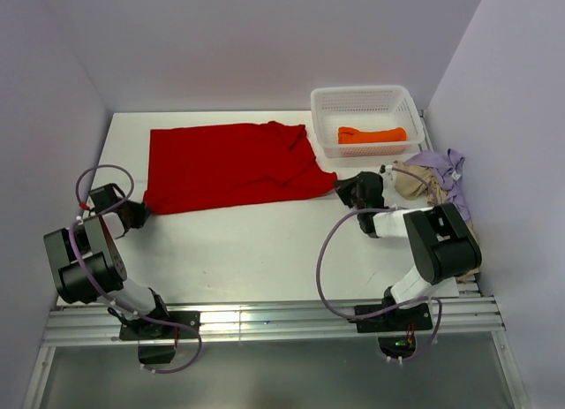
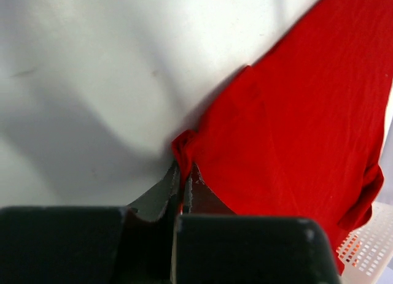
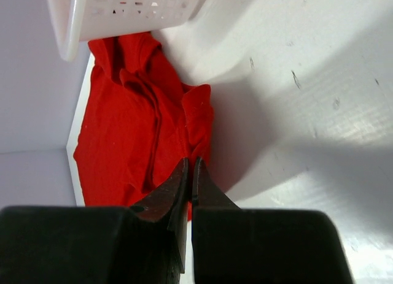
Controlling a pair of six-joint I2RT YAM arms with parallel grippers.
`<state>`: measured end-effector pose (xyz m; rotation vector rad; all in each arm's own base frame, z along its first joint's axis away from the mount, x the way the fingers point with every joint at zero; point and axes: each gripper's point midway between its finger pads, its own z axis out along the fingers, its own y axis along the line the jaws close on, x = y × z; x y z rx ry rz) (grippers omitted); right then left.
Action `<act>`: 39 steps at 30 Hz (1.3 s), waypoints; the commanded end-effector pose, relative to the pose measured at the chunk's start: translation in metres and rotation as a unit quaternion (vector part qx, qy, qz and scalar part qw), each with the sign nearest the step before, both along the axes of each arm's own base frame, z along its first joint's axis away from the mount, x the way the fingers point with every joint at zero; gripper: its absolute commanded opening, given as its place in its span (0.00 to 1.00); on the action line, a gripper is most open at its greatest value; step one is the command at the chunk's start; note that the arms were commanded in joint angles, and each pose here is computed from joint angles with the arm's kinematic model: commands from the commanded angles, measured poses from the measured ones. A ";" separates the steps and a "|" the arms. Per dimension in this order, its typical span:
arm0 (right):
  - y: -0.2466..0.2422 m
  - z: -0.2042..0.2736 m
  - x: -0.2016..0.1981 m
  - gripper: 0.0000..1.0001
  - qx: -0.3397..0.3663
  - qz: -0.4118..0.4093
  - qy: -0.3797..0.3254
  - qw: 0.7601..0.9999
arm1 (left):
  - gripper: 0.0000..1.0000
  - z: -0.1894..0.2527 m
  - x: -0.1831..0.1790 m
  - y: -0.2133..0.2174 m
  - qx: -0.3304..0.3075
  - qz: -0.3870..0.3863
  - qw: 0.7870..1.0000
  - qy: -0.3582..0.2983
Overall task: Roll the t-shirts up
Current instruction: Fold the tshirt
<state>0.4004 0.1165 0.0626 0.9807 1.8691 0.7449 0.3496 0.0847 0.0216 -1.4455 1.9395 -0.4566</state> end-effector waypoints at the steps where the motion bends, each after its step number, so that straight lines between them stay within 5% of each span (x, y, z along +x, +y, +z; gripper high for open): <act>1: -0.003 0.006 -0.017 0.00 -0.010 0.003 0.005 1.000 | 0.00 -0.009 -0.032 0.008 0.012 0.002 0.998 0.061; 11: -0.027 -0.021 -0.077 0.00 -0.068 -0.002 0.080 0.994 | 0.00 0.009 -0.064 -0.011 -0.006 0.003 0.999 0.054; 27: -0.053 -0.046 -0.151 0.00 -0.053 -0.051 0.140 0.987 | 0.02 0.026 -0.087 -0.039 0.010 -0.039 0.999 0.033; 28: -0.054 -0.044 -0.151 0.04 -0.053 -0.052 0.133 0.988 | 0.04 0.027 -0.086 -0.040 0.012 -0.043 0.998 0.034; 30: -0.060 -0.044 -0.155 0.28 -0.059 -0.068 0.147 0.985 | 0.13 0.032 -0.081 -0.045 0.014 -0.065 0.997 0.027; 32: -0.064 -0.037 -0.153 0.48 -0.071 -0.075 0.147 0.984 | 0.38 0.034 -0.076 -0.048 0.010 -0.078 0.997 0.020; 34: -0.064 -0.024 -0.147 0.59 -0.081 -0.070 0.134 0.985 | 0.50 0.034 -0.074 -0.044 0.017 -0.076 0.997 0.028; 39: -0.067 0.004 -0.138 0.60 -0.122 -0.048 0.106 0.986 | 0.53 0.040 -0.073 -0.030 0.045 -0.054 0.997 0.041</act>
